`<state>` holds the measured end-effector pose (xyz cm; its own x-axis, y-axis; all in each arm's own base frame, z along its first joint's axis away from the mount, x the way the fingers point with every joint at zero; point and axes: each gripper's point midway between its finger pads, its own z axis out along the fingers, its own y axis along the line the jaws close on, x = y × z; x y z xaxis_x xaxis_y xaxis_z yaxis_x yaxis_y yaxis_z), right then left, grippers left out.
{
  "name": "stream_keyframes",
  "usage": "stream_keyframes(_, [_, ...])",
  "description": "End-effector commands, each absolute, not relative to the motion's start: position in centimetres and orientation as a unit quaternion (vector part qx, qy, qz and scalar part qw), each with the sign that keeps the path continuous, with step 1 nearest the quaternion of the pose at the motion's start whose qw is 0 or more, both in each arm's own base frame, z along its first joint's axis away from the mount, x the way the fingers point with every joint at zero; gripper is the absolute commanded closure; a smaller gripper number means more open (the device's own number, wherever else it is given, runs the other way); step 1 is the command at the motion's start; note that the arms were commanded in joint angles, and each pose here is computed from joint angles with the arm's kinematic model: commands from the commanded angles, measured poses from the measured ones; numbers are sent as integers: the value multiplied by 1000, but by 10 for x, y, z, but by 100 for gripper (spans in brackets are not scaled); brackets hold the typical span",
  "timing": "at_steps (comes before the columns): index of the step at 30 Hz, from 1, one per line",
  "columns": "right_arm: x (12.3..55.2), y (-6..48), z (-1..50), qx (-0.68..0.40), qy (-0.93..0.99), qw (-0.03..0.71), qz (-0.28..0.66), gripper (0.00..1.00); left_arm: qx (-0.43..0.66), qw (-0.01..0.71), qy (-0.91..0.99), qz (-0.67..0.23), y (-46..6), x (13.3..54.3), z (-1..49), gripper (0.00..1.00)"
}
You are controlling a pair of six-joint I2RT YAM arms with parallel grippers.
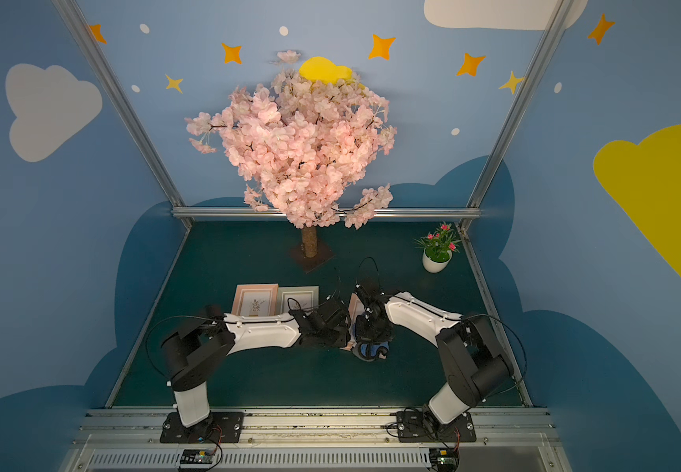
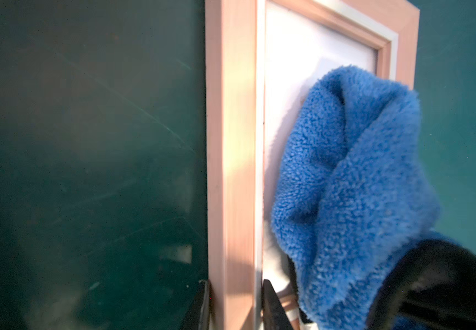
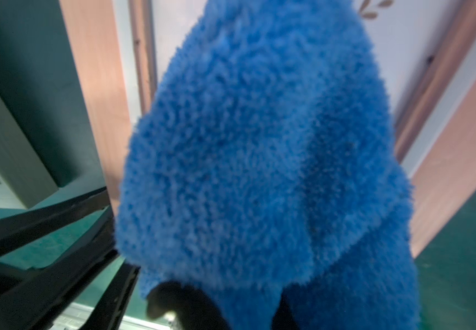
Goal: Wipe the picture frame with a cloth
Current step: Wipe the dirt from the picture frame.
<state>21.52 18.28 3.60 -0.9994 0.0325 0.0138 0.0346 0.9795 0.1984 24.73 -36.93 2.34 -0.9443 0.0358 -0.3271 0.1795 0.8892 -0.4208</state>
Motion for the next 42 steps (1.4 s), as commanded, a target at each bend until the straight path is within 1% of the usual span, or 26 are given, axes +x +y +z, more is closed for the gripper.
stream_keyframes(1, [200,136,33,-43,-998,23,-43,100,46,130,974,-180,-344,236,-1,76])
stream_keyframes(4, [202,118,40,-49,-998,12,-24,100,46,130,974,-180,-344,236,0,76])
stream_keyframes(6, [204,122,43,-44,-999,8,-27,100,47,129,974,-180,-344,236,-1,76])
stream_keyframes(12, [203,184,42,4,-997,18,-80,100,47,129,975,-177,-343,236,0,76])
stream_keyframes(15, [201,198,36,12,-995,29,-94,100,46,130,974,-178,-342,235,0,76])
stream_keyframes(19, [204,174,36,-3,-998,19,-65,100,46,130,974,-178,-342,235,1,76])
stream_keyframes(24, [215,150,38,-20,-997,16,-69,100,48,130,974,-179,-343,235,1,76])
stream_keyframes(28, [237,151,36,-20,-997,8,-72,100,50,129,974,-180,-342,234,2,76])
stream_keyframes(33, [283,158,38,-29,-996,-14,-82,100,50,127,974,-180,-342,233,1,76])
stream_keyframes(35, [290,160,40,-27,-996,-21,-81,100,50,127,974,-181,-343,233,2,76])
stream_keyframes(38, [281,163,40,-19,-996,-17,-86,100,49,129,974,-181,-343,234,1,76])
stream_keyframes(42, [242,164,36,-10,-996,-1,-87,100,50,127,973,-184,-345,234,0,76])
